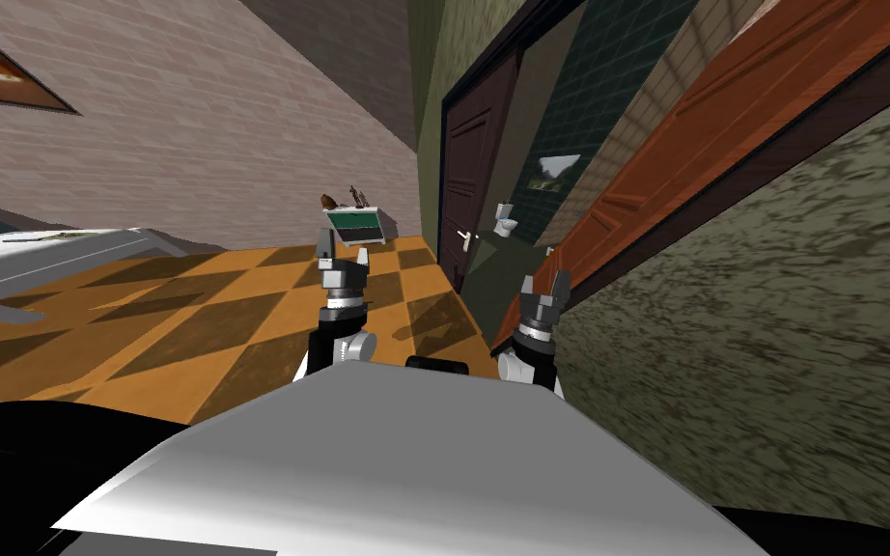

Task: Push the door open

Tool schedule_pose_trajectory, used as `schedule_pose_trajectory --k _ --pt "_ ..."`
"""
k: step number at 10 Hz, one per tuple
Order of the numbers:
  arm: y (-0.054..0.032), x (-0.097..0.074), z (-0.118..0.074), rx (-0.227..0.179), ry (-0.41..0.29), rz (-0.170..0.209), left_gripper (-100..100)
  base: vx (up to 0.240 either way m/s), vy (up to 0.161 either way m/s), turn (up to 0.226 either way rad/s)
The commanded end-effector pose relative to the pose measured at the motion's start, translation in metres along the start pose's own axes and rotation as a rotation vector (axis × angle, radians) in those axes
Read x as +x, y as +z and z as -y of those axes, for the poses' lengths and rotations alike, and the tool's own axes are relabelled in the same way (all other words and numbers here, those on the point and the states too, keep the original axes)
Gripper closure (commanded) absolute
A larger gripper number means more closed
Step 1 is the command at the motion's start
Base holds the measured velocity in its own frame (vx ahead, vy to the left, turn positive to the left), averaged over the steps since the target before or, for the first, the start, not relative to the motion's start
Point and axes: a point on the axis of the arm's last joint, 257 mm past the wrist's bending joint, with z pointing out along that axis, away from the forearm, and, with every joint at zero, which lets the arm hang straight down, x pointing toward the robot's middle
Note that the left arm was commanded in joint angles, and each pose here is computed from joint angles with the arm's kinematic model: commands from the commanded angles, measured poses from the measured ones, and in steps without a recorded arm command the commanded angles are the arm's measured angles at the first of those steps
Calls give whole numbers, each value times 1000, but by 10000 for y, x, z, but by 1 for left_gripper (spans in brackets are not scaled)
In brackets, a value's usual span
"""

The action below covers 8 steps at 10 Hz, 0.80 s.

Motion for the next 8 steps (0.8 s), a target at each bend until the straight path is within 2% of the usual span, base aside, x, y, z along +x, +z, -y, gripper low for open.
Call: schedule_pose_trajectory --k 1,8 --pt "-1 68 -101 -14 -14 -18 -100 67 -24 -47" --pt "-21 380 -568 -80 -77 -89 -100 138 59 -78"
